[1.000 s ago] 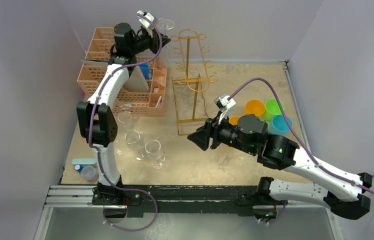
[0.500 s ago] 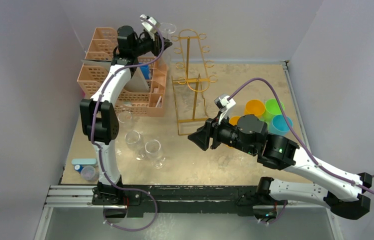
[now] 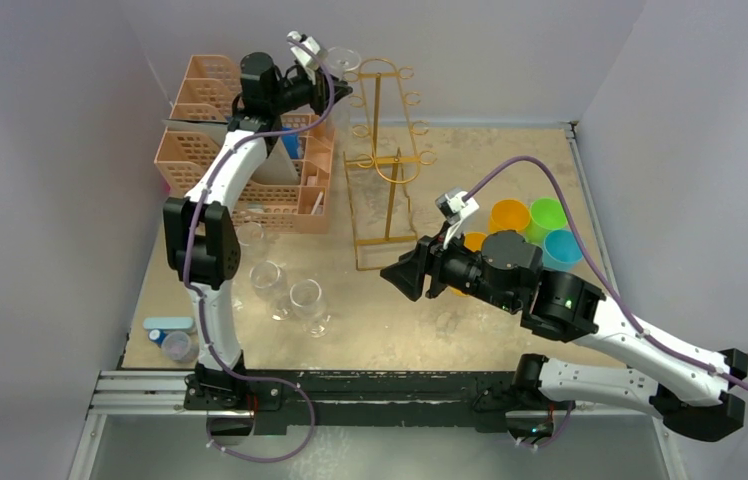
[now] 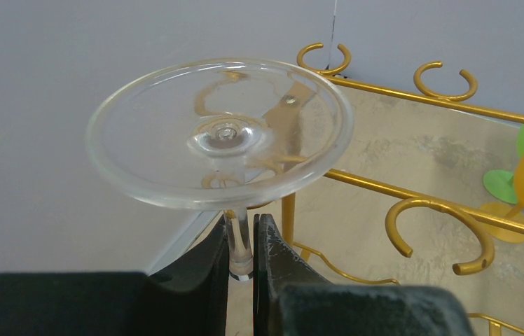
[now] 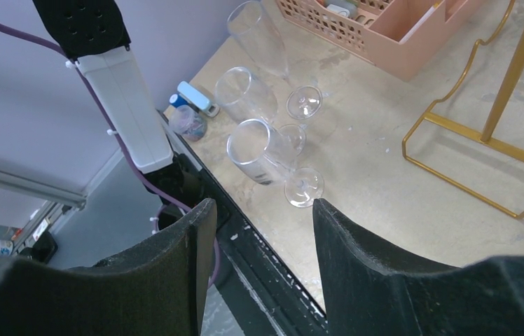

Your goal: Place the wine glass upside down on the wine glass rack

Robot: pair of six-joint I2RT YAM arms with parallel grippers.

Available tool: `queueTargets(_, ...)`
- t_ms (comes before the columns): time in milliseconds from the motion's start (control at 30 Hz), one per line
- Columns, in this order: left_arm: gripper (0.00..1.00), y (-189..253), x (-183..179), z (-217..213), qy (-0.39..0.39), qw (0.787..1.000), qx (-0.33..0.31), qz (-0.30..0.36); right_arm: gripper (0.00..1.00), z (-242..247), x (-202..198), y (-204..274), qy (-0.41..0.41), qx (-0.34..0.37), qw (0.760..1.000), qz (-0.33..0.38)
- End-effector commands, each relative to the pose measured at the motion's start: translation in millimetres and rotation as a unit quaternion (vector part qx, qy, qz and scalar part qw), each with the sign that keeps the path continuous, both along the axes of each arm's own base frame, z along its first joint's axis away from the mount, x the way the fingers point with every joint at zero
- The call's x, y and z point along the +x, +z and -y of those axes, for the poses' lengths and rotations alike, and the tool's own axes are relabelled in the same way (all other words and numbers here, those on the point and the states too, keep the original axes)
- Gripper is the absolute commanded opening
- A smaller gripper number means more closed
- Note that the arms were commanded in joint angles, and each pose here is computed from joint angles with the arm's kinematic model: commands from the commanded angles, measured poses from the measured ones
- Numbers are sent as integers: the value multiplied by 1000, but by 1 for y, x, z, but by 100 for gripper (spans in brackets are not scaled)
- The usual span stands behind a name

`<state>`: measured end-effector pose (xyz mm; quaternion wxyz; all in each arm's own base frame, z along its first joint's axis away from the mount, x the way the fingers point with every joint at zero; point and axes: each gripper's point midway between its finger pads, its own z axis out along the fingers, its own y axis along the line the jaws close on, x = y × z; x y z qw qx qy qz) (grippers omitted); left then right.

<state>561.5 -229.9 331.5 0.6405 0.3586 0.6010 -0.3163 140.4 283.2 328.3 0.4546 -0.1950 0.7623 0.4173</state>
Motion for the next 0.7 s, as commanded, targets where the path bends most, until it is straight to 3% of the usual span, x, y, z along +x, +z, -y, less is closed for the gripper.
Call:
queueTargets(0, 0, 12, -1, 6, -11, 999, 2, 35, 56, 1, 2, 8, -4, 7, 1000, 15)
queueTargets(200, 0, 6, 2, 5, -6, 1000, 3, 27, 56, 2, 3, 8, -6, 7, 1000, 16)
queueTargets(367, 0, 5, 18, -7, 55, 998, -6, 21, 56, 1, 2, 7, -6, 7, 1000, 15)
queueTargets(667, 0, -5, 12, 4, 13, 1000, -3, 4, 56, 1, 3, 6, -8, 6, 1000, 16)
